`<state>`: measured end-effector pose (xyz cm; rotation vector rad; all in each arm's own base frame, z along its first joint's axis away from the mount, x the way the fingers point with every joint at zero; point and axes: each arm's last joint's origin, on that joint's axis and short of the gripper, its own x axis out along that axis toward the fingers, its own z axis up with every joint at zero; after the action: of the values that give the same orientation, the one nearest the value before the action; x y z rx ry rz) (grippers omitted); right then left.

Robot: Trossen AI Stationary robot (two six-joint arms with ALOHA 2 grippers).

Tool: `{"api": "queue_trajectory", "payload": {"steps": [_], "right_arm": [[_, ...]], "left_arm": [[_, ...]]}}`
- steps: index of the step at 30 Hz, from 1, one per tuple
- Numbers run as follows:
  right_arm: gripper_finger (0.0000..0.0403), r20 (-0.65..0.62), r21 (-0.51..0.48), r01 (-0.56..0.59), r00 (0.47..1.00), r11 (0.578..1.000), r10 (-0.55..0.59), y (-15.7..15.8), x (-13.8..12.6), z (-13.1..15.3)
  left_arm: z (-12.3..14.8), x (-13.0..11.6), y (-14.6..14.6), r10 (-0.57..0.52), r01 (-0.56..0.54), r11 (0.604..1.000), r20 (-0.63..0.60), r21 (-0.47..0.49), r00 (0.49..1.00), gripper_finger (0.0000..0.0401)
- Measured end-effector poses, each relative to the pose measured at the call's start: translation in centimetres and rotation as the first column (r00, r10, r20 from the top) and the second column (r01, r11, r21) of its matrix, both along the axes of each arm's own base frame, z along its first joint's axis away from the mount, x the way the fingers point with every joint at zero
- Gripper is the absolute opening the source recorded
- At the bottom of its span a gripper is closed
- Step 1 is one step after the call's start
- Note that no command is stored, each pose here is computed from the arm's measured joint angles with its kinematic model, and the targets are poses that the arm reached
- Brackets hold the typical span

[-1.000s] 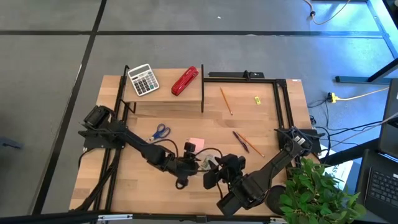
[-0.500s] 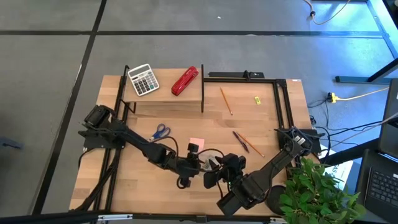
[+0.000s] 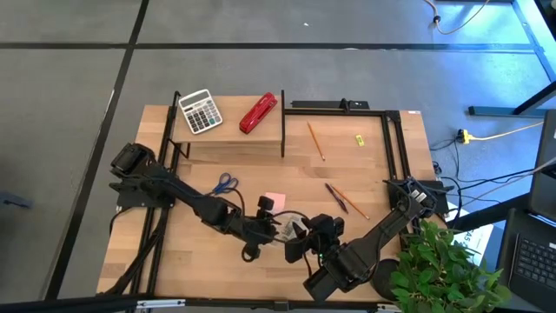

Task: Pack school essentials
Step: Put the crayon box into the transparent supply box

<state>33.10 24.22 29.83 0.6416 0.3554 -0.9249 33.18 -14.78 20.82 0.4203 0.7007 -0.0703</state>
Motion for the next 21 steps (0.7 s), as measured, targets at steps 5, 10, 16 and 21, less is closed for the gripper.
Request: {"api": "queue_trajectory", "payload": {"steps": [5, 10, 16, 21], "right_arm": [[0.0145, -0.003, 0.0, -0.001, 1.0, 1.0, 0.001, 0.0, 0.0, 0.0], [0.0145, -0.008, -0.003, -0.001, 1.0, 1.0, 0.001, 0.0, 0.0, 0.0], [0.0145, -0.009, -0.006, -0.003, 1.0, 1.0, 0.003, 0.0, -0.1, 0.0], [0.0145, -0.163, 0.016, -0.089, 0.982, 0.996, 0.091, 0.1, -0.2, -0.3]], "left_arm": [[-0.7, 0.1, -0.1, 0.014, -0.014, 1.0, -0.027, -0.025, 1.0, 0.0124], [-2.1, 0.4, -0.3, 0.017, -0.017, 1.0, -0.059, -0.009, 0.998, 0.0124], [-2.4, 0.7, -0.1, 0.043, -0.043, 0.999, -0.051, 0.012, 0.998, 0.0124], [-2.5, 1.0, 0.6, 0.069, -0.069, 0.998, -0.051, 0.01, 0.996, 0.0124]]}}
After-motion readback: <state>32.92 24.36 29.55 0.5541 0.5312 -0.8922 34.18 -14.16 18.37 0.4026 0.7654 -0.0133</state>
